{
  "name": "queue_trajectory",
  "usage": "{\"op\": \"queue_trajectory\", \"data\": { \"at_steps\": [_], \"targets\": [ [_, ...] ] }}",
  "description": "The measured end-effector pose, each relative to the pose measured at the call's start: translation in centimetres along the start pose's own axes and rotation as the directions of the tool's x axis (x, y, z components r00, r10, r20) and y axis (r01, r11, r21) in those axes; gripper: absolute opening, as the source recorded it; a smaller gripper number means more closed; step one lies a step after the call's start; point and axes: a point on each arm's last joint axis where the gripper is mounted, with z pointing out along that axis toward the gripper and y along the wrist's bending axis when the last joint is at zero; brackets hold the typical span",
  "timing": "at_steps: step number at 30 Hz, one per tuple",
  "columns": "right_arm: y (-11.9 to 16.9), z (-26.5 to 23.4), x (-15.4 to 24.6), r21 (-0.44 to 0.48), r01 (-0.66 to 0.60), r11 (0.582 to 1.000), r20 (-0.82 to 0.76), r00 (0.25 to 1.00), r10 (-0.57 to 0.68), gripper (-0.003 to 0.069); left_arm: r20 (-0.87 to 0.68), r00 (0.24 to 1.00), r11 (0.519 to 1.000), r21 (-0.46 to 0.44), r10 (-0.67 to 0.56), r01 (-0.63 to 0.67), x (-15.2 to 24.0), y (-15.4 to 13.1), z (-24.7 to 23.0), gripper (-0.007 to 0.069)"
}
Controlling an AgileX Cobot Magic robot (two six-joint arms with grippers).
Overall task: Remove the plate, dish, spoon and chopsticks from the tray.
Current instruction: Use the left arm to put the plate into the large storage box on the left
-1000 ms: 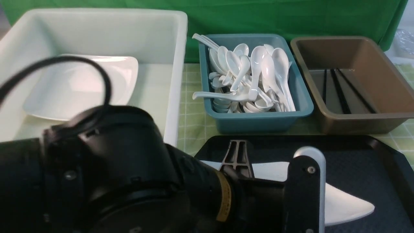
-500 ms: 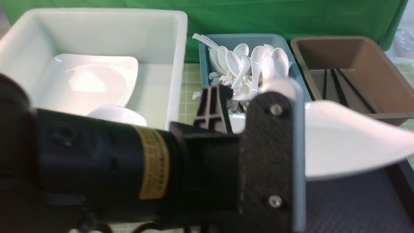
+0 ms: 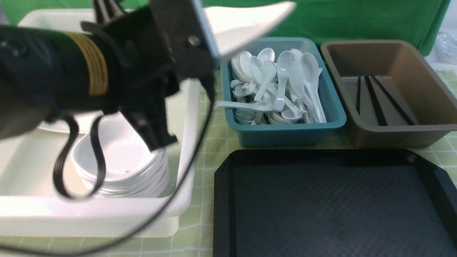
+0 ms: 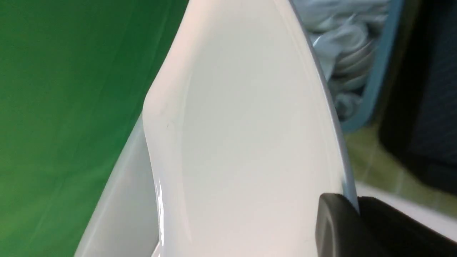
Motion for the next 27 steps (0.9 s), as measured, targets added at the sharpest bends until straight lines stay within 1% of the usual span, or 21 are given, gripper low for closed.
{"op": "queue_trajectory", "data": {
  "at_steps": [3,6,8,13,20,27],
  "targets": [
    [0.2,0.5,0.1,-0.005,0.012,1.000,-0.025,1.000,-0.012,0.0090,-0.098,0.994,0.998,-0.036,-0.049,0.046,2.1,1.5,2.1,0.0030],
    [0.3,0.9,0.4,-0.002,0.030,1.000,-0.060,0.998,-0.030,0.0090,-0.230,0.964,0.990,-0.068,-0.133,0.121,5.4,3.2,5.0,0.0030],
    [0.3,1.1,0.6,0.005,0.044,0.999,-0.085,0.995,-0.044,0.0090,-0.325,0.926,0.981,-0.074,-0.193,0.178,7.8,4.1,7.8,0.0030],
    [0.1,1.1,1.1,0.017,0.044,0.999,-0.136,0.990,-0.041,0.0090,-0.411,0.871,0.962,-0.089,-0.271,0.257,10.2,5.2,11.9,0.0031],
    [0.0,1.0,1.6,0.023,0.052,0.998,-0.191,0.980,-0.047,0.0090,-0.441,0.853,0.959,-0.082,-0.279,0.271,10.3,6.0,15.8,0.0031],
    [0.2,1.0,1.8,0.006,0.030,1.000,-0.217,0.976,-0.028,0.0090,-0.500,0.833,0.969,-0.057,-0.236,0.240,11.3,5.3,18.2,0.0031]
  ]
}}
